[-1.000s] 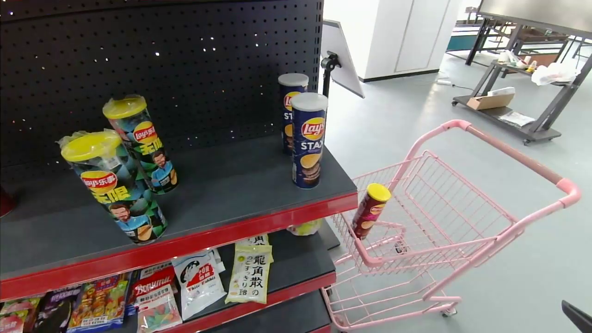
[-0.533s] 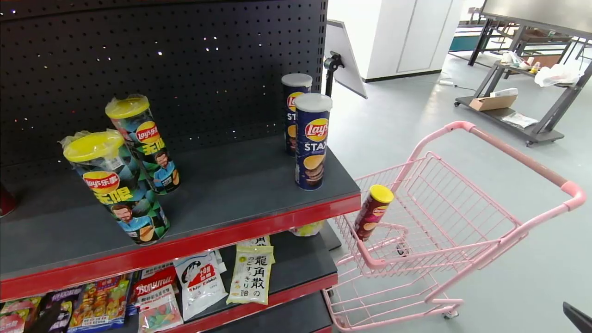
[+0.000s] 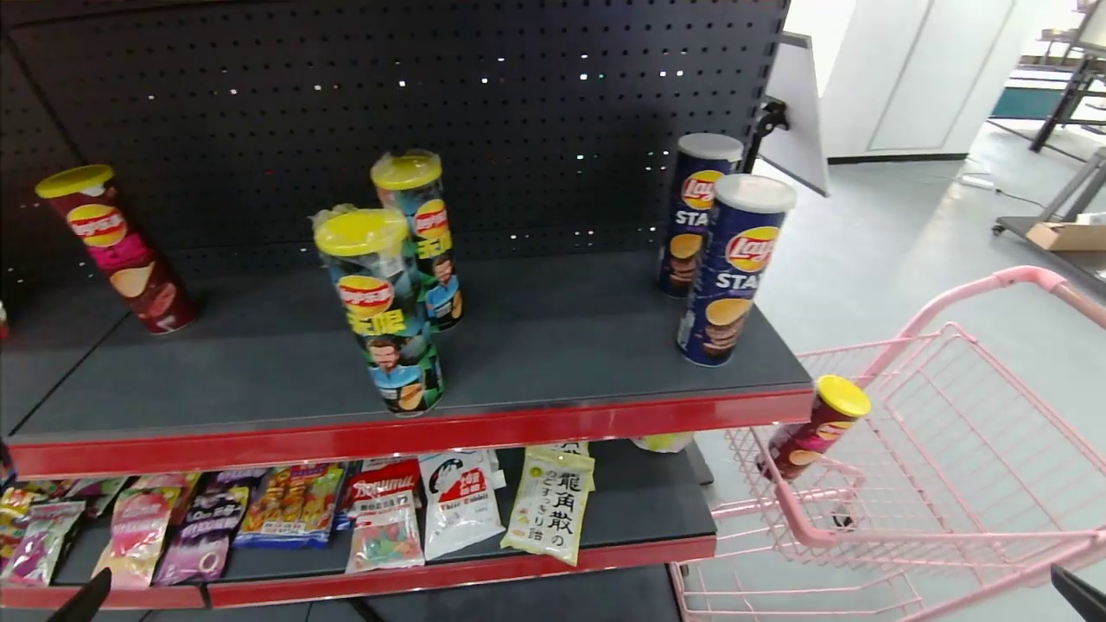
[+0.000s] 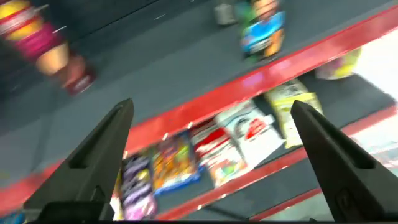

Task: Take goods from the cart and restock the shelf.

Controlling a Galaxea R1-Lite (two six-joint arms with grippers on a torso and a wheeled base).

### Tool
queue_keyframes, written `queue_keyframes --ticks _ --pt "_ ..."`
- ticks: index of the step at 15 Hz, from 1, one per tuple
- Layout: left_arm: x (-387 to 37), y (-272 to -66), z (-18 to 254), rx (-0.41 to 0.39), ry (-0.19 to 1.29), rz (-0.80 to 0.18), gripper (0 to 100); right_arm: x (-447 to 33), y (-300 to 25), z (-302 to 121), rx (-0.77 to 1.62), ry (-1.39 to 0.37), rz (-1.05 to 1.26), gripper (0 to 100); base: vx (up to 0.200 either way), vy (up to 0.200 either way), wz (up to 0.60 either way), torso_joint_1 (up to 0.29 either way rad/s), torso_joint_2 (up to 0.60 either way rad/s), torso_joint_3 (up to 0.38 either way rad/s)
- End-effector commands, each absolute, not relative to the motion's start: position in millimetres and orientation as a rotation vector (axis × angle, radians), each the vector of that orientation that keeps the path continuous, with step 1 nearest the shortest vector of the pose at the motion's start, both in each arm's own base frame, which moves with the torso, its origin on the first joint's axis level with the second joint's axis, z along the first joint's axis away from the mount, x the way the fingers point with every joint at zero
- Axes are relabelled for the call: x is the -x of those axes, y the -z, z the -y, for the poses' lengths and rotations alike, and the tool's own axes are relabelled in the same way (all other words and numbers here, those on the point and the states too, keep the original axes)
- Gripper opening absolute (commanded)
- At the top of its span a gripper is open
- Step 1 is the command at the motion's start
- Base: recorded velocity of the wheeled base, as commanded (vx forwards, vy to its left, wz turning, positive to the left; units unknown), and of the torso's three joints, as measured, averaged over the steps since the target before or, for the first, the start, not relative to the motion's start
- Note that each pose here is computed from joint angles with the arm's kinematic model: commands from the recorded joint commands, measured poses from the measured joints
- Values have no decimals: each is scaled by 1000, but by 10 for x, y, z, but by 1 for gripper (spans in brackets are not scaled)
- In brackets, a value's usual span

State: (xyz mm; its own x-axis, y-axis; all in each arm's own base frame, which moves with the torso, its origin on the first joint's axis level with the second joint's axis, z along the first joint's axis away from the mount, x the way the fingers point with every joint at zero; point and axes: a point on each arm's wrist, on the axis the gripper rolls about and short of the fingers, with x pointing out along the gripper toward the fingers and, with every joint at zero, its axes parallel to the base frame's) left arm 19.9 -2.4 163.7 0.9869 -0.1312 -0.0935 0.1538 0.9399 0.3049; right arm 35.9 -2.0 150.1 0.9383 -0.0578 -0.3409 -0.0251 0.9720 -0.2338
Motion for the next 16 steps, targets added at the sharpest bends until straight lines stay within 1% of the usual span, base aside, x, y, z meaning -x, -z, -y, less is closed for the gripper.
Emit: queue_keyframes --ticks 1,10,16 --pt "-200 -1640 24 -317 145 -72 100 -392 -1518 20 238 12 -364 100 0 0 600 -2 -7 2" --pt "-199 -1649 24 -316 144 -69 100 -352 -1475 20 275 9 -365 100 0 0 0 0 0 0" --pt "-198 -1662 23 -315 142 -65 100 -354 -1479 20 273 10 -365 100 0 0 -600 2 2 3"
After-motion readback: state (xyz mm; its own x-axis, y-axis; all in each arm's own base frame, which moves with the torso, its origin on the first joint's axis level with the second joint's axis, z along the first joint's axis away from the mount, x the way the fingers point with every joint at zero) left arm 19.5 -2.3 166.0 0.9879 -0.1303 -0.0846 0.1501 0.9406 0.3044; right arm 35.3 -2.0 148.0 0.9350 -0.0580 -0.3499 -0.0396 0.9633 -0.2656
